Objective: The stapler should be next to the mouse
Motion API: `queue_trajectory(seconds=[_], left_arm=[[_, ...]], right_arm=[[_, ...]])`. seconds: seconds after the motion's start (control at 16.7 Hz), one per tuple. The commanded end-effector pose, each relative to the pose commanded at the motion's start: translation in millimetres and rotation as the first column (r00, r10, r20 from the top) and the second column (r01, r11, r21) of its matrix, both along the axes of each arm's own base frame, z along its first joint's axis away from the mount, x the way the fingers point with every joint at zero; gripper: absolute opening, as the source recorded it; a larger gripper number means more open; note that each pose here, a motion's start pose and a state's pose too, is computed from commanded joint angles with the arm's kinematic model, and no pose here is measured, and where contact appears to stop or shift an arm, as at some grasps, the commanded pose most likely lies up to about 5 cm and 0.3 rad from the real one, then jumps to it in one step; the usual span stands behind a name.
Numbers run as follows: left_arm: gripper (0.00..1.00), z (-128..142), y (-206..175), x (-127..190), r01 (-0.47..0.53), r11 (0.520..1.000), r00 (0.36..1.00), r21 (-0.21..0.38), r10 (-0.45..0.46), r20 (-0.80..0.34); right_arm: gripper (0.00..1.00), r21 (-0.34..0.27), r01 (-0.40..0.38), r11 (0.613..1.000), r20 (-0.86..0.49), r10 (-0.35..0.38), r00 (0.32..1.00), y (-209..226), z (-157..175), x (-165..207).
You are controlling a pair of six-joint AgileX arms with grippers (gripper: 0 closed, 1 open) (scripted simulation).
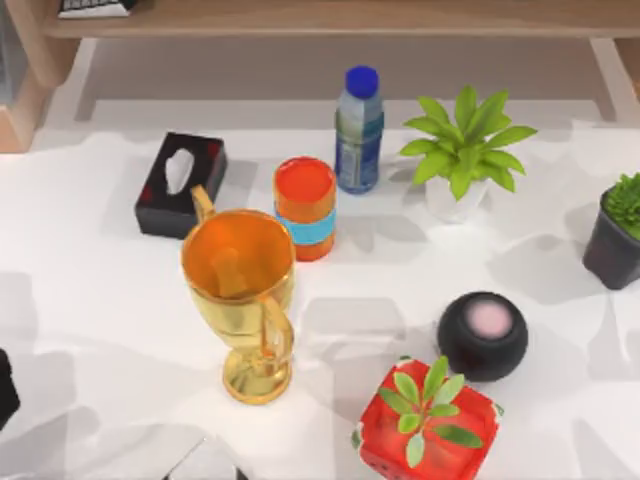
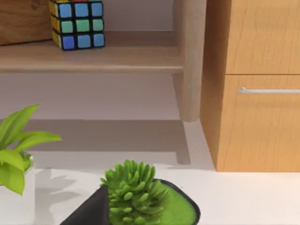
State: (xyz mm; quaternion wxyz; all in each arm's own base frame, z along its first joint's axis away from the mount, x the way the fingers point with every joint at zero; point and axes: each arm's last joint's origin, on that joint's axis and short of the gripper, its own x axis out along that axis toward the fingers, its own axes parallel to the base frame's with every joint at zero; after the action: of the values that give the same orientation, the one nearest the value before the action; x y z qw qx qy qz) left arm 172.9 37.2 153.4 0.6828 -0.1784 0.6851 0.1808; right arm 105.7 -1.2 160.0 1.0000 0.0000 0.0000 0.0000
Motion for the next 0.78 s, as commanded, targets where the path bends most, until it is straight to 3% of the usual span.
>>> queue_trajectory(seconds=[0.36,0.6,0.78], left_arm=[[1.0,-38.0,0.5,0.7,0.0,1.0,1.0,0.001,0.0,0.006],[1.0,-40.7,0.5,0.1,-0.001,1.0,1.0,0.0,0.001,0.002],[0.77,-40.7,0.5,0.1,-0.001,1.0,1.0,0.0,0.001,0.002]], right_arm=[[1.0,0.0,0.0,1.0,0.0,0.0,1.0,0.0,0.0,0.0],[1.0,0.0,0.0,1.0,0.0,0.0,1.0,0.0,0.0,0.0],[1.0,0.0,0.0,1.0,0.0,0.0,1.0,0.0,0.0,0.0]])
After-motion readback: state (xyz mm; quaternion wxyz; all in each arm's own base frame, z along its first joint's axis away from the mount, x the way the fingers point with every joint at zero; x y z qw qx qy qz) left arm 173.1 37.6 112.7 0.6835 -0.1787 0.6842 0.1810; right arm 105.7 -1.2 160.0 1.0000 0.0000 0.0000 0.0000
